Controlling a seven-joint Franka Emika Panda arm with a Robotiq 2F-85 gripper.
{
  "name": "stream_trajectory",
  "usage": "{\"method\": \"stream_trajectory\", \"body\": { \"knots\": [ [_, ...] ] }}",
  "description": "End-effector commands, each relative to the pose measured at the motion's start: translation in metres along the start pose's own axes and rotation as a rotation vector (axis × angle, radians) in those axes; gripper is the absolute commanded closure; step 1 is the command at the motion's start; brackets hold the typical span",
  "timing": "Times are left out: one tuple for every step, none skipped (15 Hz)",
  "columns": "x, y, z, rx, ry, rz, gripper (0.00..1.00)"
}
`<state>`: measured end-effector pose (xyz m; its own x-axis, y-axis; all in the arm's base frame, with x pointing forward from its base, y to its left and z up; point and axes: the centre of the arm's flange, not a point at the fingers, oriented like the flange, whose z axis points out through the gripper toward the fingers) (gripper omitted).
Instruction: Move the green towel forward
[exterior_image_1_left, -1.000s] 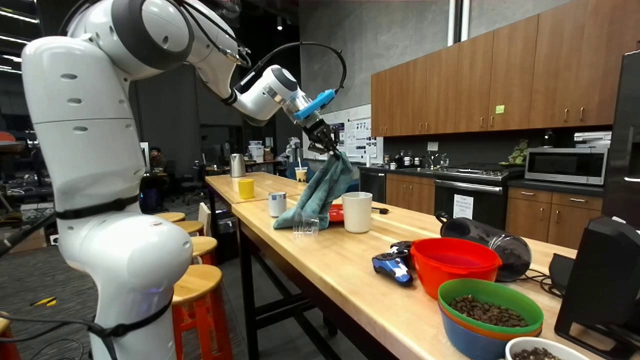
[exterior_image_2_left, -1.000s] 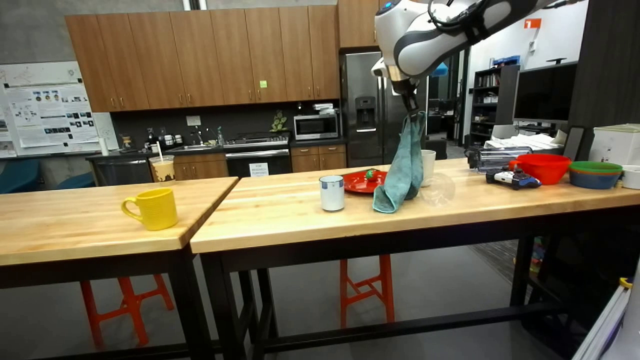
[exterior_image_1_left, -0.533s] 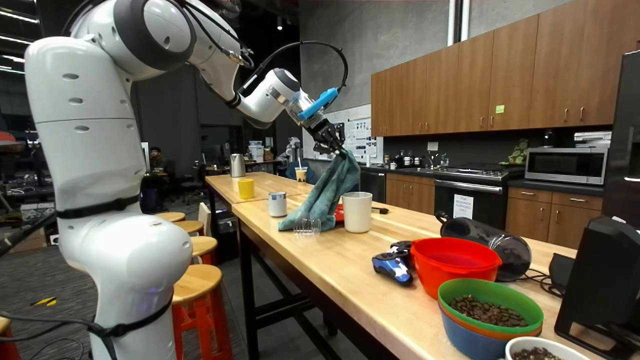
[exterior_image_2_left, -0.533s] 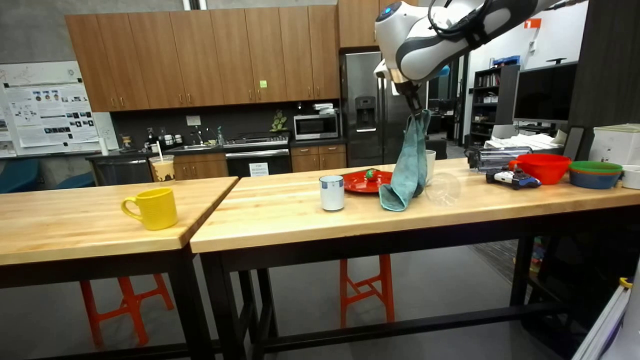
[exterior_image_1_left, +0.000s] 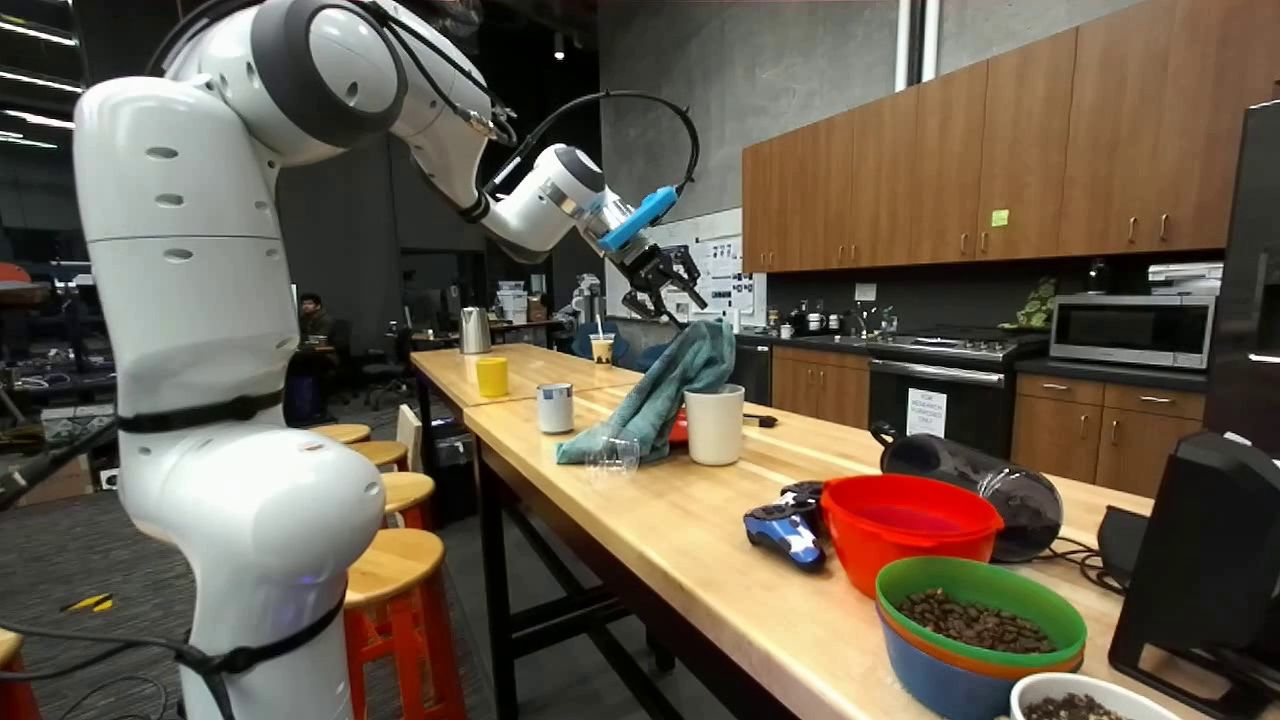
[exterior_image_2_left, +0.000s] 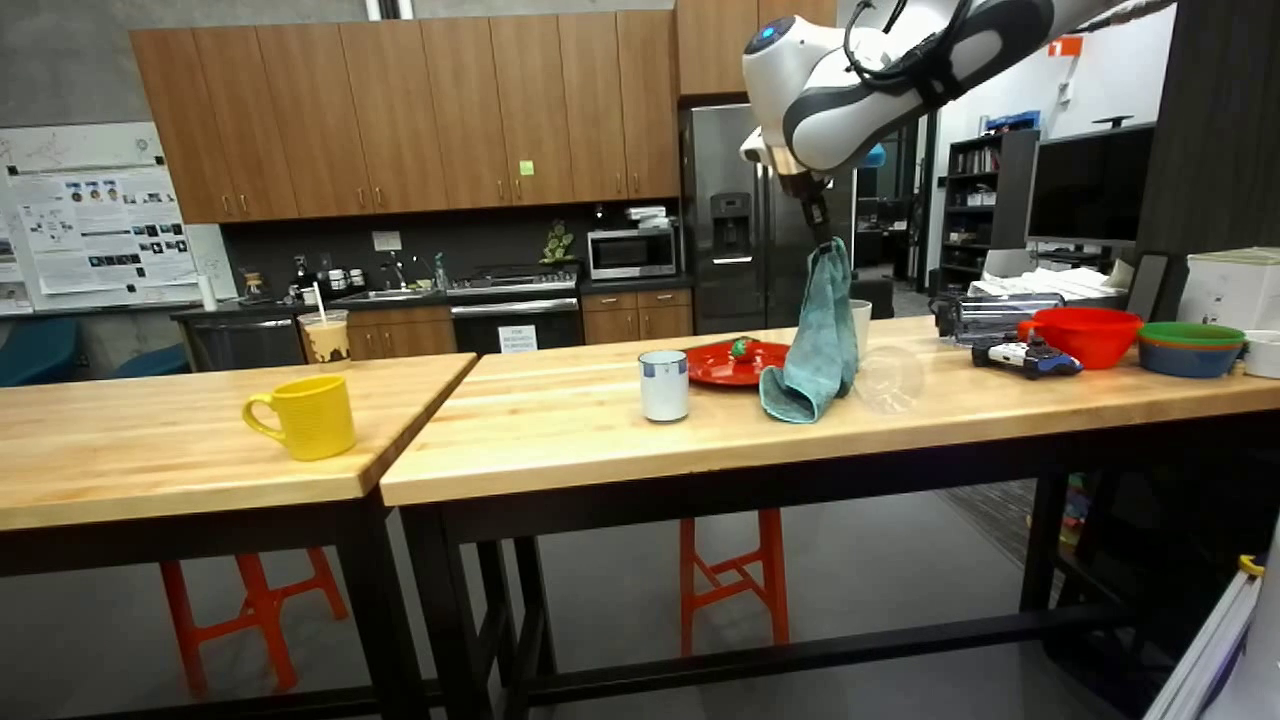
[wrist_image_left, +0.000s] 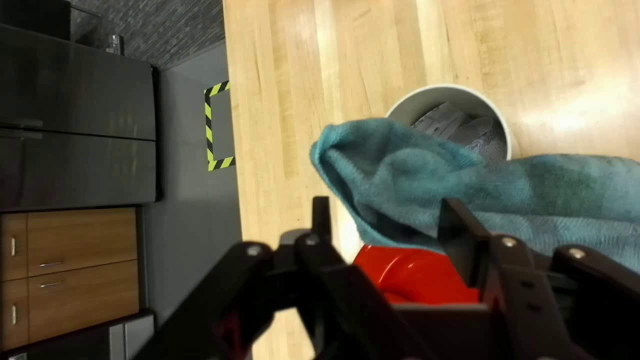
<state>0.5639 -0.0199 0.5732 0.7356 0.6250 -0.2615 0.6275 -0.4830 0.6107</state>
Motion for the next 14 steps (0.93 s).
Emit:
{"method": "stream_trajectory", "body": {
  "knots": [
    [0.011, 0.027, -0.021, -0.028, 0.099, 0.117, 0.11],
    [0.013, 0.034, -0.031, -0.038, 0.138, 0.146, 0.04],
    [0.016, 0.040, -0.040, -0.039, 0.173, 0.181, 0.01],
    [0.018, 0.045, -0.049, -0.036, 0.209, 0.212, 0.00],
    [0.020, 0.048, -0.055, -0.028, 0.241, 0.235, 0.00],
    [0.022, 0.050, -0.059, -0.021, 0.269, 0.255, 0.00],
    [0.022, 0.051, -0.062, -0.012, 0.286, 0.258, 0.00],
    [0.016, 0.042, -0.059, -0.021, 0.250, 0.228, 0.00],
    [0.018, 0.044, -0.061, -0.019, 0.264, 0.236, 0.00],
    [0.019, 0.045, -0.062, -0.018, 0.269, 0.240, 0.00],
    [0.020, 0.045, -0.061, -0.017, 0.271, 0.241, 0.00],
    [0.020, 0.045, -0.061, -0.016, 0.271, 0.241, 0.00],
    [0.021, 0.045, -0.060, -0.016, 0.270, 0.242, 0.00],
    [0.021, 0.045, -0.060, -0.015, 0.271, 0.243, 0.00]
  ]
}}
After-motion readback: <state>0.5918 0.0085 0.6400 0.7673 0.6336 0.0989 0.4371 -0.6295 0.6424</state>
